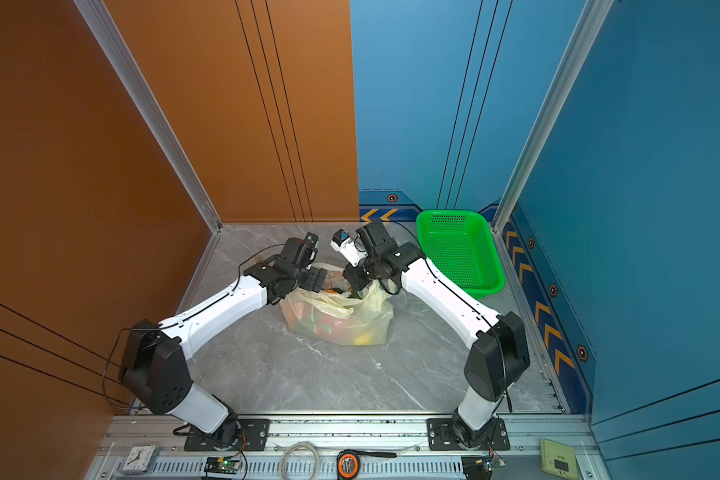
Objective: Untie the knot of the plastic bag and take out the fruit
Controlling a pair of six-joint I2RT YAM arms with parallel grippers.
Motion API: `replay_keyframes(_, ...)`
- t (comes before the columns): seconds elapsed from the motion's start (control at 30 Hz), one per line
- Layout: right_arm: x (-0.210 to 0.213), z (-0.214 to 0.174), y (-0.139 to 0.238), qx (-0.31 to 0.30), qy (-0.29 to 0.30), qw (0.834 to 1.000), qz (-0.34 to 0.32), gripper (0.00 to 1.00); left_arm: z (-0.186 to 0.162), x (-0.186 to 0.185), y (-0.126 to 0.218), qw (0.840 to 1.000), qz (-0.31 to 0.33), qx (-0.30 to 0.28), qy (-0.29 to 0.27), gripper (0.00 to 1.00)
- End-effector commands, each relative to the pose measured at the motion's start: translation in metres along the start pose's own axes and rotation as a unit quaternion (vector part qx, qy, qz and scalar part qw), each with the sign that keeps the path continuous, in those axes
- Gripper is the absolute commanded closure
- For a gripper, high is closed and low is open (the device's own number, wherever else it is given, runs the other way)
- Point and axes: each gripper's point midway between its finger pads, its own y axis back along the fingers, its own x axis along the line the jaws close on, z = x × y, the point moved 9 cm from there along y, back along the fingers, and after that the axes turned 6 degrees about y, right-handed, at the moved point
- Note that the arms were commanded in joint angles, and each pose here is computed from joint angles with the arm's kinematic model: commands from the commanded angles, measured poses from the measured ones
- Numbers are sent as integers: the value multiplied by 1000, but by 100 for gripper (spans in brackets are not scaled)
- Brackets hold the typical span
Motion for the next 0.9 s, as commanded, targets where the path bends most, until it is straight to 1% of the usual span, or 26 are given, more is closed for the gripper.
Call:
replay_keyframes(0.0,-1,0,19,-14,0,1000,-16,100,0,48,17,997,74,25,4,1)
replay_keyframes(0.07,-2,-1,18,-12,0,1000,-16,100,-5,60,21,997,71,39,2,1)
replay_keyframes(0.23,-7,-2,17,-10,-3,1000,-20,100,-15,75,31,995,68,73,-14,8)
replay_keyframes(0.37,-9,0,18,-14,-3,1000,-23,100,-19,82,32,995,55,84,2,11)
replay_keyframes(0.43,-9,1,18,-16,-3,1000,-22,100,-16,79,30,996,39,83,13,10)
replay_keyframes(0.47,-9,2,20,-19,-3,1000,-22,100,-14,76,30,996,23,81,20,8)
replay_keyframes(0.57,-8,4,21,-23,-5,1000,-21,100,-5,64,27,995,-41,75,48,1)
replay_keyframes(0.63,-8,5,22,-27,-5,999,-20,100,-4,54,20,993,-72,78,57,1)
replay_keyframes(0.8,-6,8,23,-37,-8,999,-19,100,-8,39,-6,990,-89,82,75,2)
replay_keyframes(0.83,-5,8,23,-38,-8,999,-18,100,-8,36,-10,989,-96,80,78,1)
replay_keyframes(0.87,-4,7,23,-38,-8,999,-19,100,-8,35,-15,989,-95,80,82,2)
